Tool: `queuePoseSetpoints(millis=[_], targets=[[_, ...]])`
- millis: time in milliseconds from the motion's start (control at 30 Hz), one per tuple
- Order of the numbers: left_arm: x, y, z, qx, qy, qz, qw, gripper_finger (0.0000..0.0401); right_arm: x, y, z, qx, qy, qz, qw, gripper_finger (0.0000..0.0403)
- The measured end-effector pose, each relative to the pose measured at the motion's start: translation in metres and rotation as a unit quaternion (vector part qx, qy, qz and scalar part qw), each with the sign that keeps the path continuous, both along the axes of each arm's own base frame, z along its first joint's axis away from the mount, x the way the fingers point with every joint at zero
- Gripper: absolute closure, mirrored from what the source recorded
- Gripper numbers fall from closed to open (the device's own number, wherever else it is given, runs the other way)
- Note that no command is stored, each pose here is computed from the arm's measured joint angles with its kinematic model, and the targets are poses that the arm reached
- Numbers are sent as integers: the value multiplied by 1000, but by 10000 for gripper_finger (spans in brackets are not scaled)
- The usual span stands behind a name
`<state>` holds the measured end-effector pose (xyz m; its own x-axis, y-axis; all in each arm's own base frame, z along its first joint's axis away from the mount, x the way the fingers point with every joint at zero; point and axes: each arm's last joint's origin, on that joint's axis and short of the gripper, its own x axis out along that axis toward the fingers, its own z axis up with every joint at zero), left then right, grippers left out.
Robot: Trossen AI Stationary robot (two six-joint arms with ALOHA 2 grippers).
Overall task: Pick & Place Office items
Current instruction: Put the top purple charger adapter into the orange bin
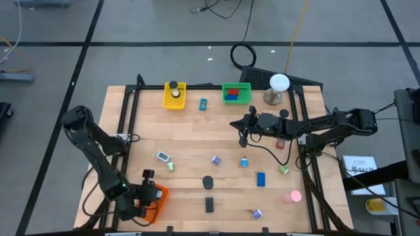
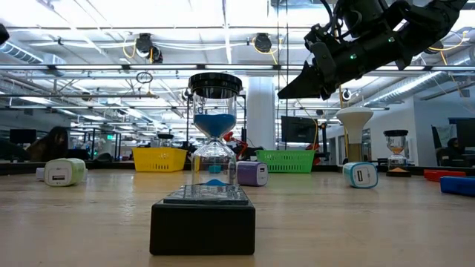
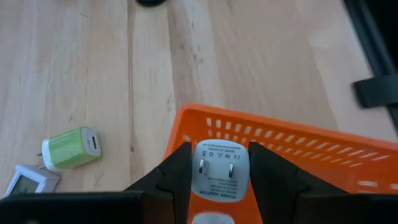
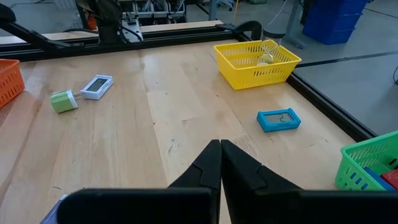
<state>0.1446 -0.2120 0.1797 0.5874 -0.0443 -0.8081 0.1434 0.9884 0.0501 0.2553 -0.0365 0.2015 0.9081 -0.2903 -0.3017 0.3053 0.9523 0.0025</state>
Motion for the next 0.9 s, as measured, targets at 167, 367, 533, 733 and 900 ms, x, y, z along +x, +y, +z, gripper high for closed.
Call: queuePoseSetpoints(millis=[167,367,533,733,900], targets=[[2,-3,-12,22,13,0,1000,267,0,0,0,0,0,0,1000,403],[3,-7,-22,34,22,-1,999,267,0,0,0,0,0,0,1000,403],[3,-11,-27,34,21,-6,999,257,0,0,0,0,0,0,1000,403],[4,-11,-31,40,25,-6,999,254,0,0,0,0,0,0,1000,403],[4,-11,-31,38,24,-3,999,253,0,0,0,0,0,0,1000,403]])
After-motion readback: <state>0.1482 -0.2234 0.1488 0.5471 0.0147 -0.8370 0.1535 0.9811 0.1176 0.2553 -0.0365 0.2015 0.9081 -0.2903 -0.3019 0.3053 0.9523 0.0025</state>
